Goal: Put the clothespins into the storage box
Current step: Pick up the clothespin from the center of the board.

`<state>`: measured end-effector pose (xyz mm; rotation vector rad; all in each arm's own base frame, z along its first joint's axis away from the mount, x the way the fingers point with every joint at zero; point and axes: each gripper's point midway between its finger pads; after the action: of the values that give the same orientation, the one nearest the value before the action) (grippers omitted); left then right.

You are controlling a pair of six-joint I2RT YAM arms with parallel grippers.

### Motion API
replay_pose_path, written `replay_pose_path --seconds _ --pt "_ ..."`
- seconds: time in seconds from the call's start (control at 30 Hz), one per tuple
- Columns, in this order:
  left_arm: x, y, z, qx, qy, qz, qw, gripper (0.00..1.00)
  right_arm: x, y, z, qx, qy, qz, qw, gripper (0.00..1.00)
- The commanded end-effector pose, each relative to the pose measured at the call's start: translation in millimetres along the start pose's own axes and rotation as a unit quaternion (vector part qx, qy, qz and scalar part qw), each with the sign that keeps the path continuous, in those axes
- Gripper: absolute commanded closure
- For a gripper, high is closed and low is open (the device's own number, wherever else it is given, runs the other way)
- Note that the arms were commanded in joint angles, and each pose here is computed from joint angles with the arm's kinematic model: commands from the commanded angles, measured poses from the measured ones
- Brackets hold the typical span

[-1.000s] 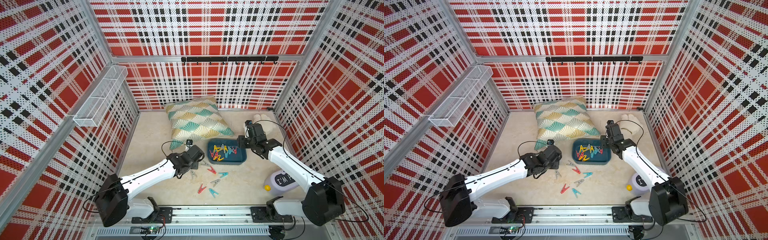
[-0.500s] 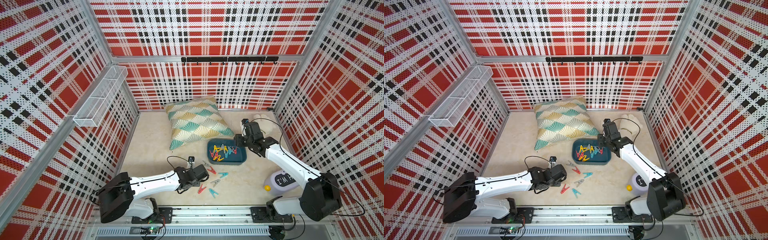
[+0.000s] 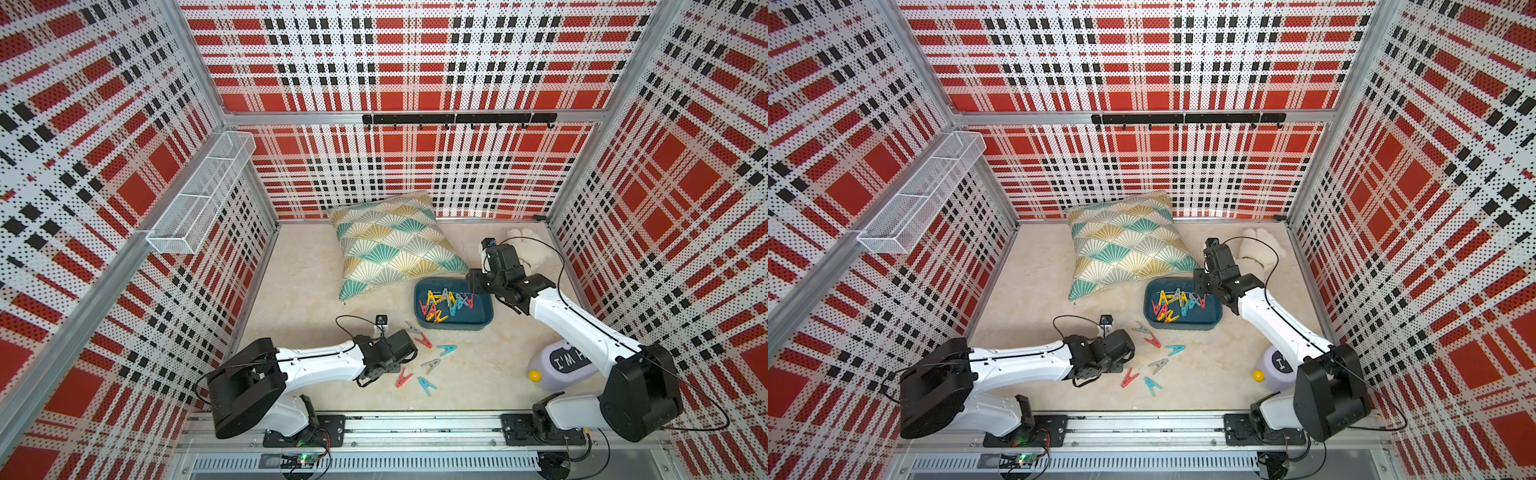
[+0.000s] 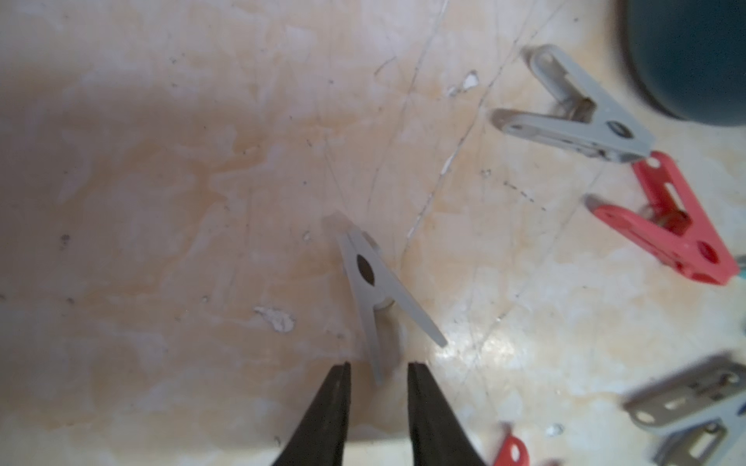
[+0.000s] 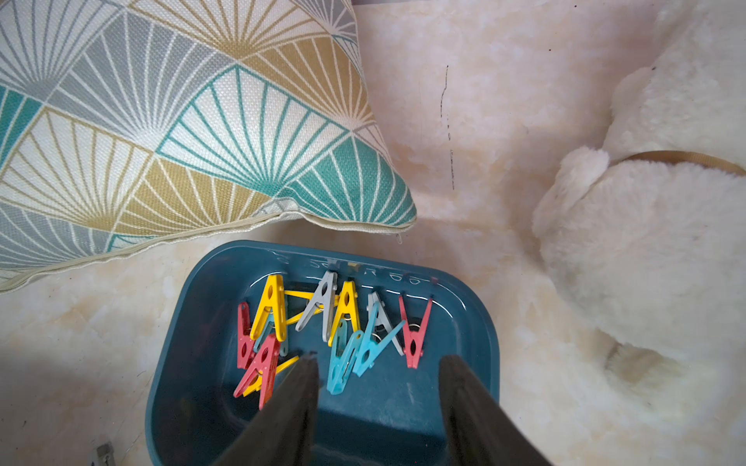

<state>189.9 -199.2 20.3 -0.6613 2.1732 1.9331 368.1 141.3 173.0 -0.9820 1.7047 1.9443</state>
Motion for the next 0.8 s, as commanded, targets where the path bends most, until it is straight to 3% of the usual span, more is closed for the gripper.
replay_pose_path --seconds 0.0,0.3,0.5,0.63,0.77 --pt "-3 -8 1 0.007 -0.002 0.0 1.0 0.72 -13 6 2 0.001 0.0 -0.015 1.0 0.45" --pt "-5 -14 -7 0.025 -0.016 0.008 1.0 0.89 -12 5 4 -0.002 0.0 -0.011 1.0 0.45" --pt "-8 -14 -8 0.022 -0.025 0.01 0.999 0.95 -12 8 6 -0.004 0.003 -0.01 1.0 0.45" --pt "-37 12 -32 0.047 -0.03 -0.028 0.998 0.96 -13 11 5 0.0 0.005 -0.012 1.0 0.45" --pt "-87 60 -81 0.102 -0.03 -0.089 0.99 0.96 -10 11 2 0.006 0.005 -0.009 1.0 0.45"
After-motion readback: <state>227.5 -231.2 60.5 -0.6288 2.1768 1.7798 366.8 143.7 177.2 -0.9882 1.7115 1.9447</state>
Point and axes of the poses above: each gripper's point midway between its finger pads, its own y axis back along the fingers, its own z axis along the line the jaws close on, x = y × z, and after that the axes turned 10 degrees about y, right-handed
